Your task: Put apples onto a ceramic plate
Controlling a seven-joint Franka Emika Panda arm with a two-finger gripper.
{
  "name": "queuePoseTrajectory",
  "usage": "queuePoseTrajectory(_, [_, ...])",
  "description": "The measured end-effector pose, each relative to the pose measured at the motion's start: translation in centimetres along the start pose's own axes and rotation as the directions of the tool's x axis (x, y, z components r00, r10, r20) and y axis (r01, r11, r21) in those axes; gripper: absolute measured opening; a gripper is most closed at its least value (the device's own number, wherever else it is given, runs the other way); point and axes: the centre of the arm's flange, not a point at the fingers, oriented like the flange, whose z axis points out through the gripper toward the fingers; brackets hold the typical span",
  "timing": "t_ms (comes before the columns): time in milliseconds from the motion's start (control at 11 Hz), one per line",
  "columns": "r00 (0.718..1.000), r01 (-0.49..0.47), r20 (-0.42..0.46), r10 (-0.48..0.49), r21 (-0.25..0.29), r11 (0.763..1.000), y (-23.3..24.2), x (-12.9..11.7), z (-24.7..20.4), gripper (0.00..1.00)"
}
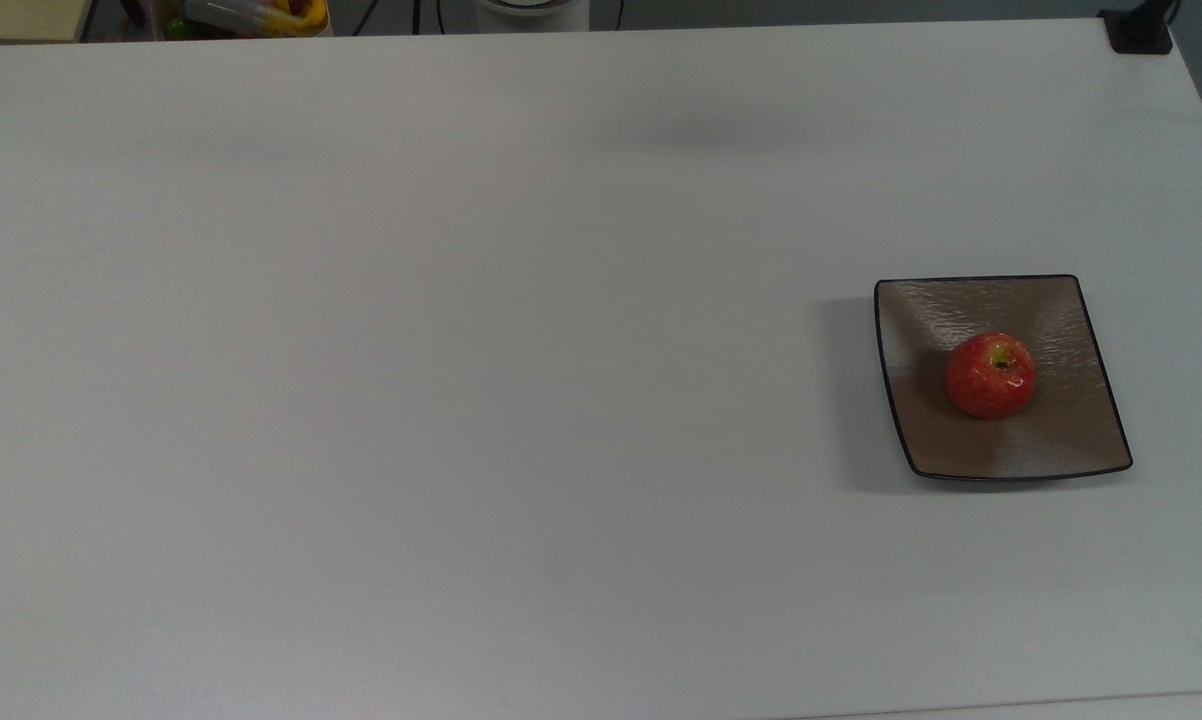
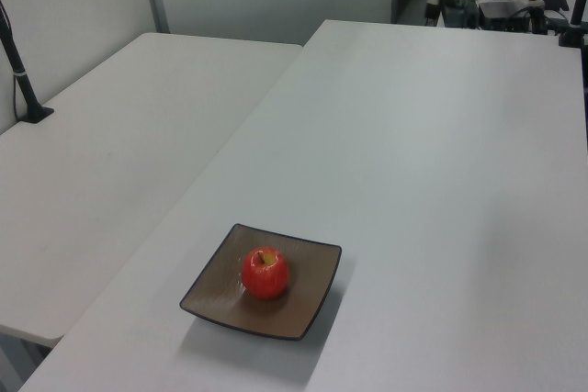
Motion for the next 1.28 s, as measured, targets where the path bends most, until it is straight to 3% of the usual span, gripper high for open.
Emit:
queuePoseTrajectory(183, [0.997, 0.016, 0.076, -0.014, -0.021, 1.0, 1.7, -1.2, 1.0, 1.0])
queuePoseTrajectory(456, [0.994, 0.026, 0.104, -0.023, -0.024, 0.999, 1.8, -0.9, 3.0, 1.0])
queuePoseTrajectory(913, [0.999, 0.038, -0.014, -0.038, 0.022, 0.999, 2.8, 3.2, 5.7, 1.0])
queuePoseTrajectory(1095, [0.996, 0.093, -0.023, -0.092, 0.076, 0.993, 3.7, 3.7, 5.6, 1.0])
queuePoseTrajectory(1278, [0.993, 0.116, -0.03, -0.114, 0.085, 0.99, 4.0, 3.8, 5.3, 1.0])
